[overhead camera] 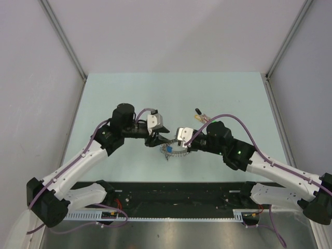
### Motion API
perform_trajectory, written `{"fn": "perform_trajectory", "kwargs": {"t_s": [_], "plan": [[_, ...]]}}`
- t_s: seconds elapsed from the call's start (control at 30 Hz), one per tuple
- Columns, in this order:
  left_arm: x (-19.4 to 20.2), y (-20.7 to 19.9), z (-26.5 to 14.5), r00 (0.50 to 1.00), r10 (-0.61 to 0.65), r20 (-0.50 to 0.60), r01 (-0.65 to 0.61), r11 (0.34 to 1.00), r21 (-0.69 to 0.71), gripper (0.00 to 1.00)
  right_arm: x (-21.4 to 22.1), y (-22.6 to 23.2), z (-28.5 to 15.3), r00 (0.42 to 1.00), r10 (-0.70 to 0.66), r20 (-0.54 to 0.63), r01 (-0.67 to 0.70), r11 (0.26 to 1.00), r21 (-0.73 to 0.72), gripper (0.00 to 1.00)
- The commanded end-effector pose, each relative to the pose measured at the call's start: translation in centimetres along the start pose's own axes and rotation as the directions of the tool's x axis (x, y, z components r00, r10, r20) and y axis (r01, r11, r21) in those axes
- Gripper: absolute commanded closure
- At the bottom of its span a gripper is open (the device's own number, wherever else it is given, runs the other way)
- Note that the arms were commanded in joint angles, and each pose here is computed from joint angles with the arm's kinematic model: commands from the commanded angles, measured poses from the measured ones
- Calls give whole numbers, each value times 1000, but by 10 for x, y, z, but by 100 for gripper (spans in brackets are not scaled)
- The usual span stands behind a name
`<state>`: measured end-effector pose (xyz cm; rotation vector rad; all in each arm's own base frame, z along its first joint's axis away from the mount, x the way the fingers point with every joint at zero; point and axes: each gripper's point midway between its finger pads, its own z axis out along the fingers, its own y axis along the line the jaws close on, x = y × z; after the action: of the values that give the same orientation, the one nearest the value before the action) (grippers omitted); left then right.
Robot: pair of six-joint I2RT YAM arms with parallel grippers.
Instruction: Put the keys on the keyring
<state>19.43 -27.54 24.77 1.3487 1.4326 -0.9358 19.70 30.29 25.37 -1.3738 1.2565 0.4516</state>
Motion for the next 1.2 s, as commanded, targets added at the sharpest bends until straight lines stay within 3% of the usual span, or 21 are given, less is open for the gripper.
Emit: {"fn": "perform_trajectory", "kwargs": {"t_s": [0.0,0.17,0.93,1.07,1.17], "plan": [[-16,-9,1,998,58,32,-61,990,126,53,-46,-14,-11,992,-46,118,44,999,22,100],[-14,-3,10,999,28,21,-31,987,158,54,-46,-12,-10,992,-47,114,47,999,6,100],[4,-10,25,997,-79,-4,77,962,261,81,-47,-10,-6,993,-46,113,47,999,-6,100],[4,-10,24,997,-75,-5,74,965,252,99,-45,-14,-8,994,-46,102,45,999,14,100],[5,-7,21,998,-66,-5,65,973,221,100,-43,-19,-11,996,-36,84,32,998,47,100]]}}
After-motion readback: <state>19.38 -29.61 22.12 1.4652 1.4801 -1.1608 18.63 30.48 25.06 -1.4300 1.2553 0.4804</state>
